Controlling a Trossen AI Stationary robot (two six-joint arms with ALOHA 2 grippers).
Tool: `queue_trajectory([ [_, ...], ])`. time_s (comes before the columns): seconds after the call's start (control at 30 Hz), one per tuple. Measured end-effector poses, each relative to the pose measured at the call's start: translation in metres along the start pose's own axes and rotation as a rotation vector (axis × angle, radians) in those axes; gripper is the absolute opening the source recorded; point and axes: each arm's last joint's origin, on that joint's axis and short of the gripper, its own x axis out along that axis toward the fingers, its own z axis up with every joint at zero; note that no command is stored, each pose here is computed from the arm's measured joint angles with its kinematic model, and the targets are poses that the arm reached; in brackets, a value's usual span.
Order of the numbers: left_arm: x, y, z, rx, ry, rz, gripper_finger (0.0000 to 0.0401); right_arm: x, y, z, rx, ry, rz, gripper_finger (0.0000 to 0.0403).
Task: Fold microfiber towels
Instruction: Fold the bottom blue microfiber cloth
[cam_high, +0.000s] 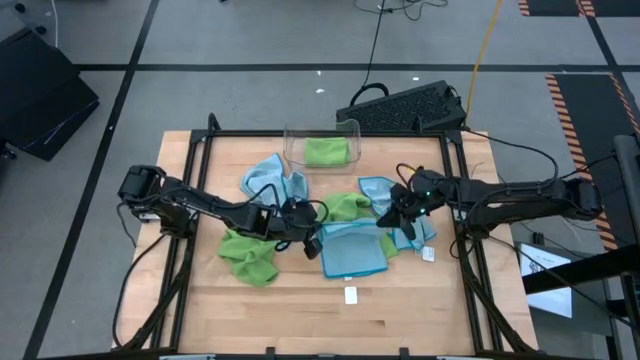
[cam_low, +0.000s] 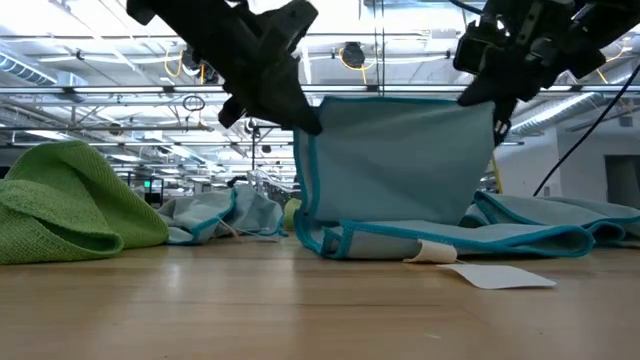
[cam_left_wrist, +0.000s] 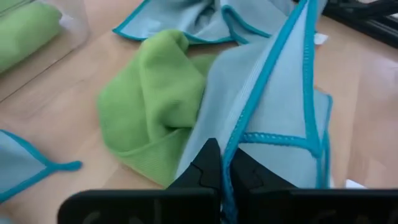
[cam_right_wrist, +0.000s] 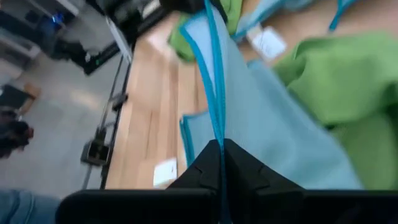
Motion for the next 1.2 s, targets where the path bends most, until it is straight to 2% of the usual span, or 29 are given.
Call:
queue_trajectory([
  [0.23, 0.019, -0.021, -0.021, -0.007, 0.014, -0.081, 0.0001, 0.011, 0.006, -0.018, 0.005, 0.145, 0.014, 0.0003],
  [0.4, 0.033, -0.029, -0.041, -0.025, 0.060, -0.095, 0.0001, 0.023, 0.005, -0.040, 0.085, 0.226, 0.021, 0.0002],
  [0.57, 0.032, -0.031, -0.044, -0.009, 0.082, -0.113, 0.0001, 0.032, 0.006, -0.061, 0.180, 0.185, 0.107, 0.0001],
  [0.7, 0.029, -0.035, -0.044, 0.006, 0.106, -0.164, 0.0001, 0.033, 0.006, -0.077, 0.236, 0.152, 0.127, 0.0002],
  [0.97, 0.048, -0.032, -0.061, 0.022, 0.143, -0.123, 0.0001, 0.034, 0.002, -0.089, 0.205, 0.047, 0.059, 0.0003],
  [1.2, 0.050, -0.030, -0.061, 0.016, 0.147, -0.122, 0.0001, 0.036, 0.011, -0.093, 0.216, 0.080, 0.123, 0.0006],
])
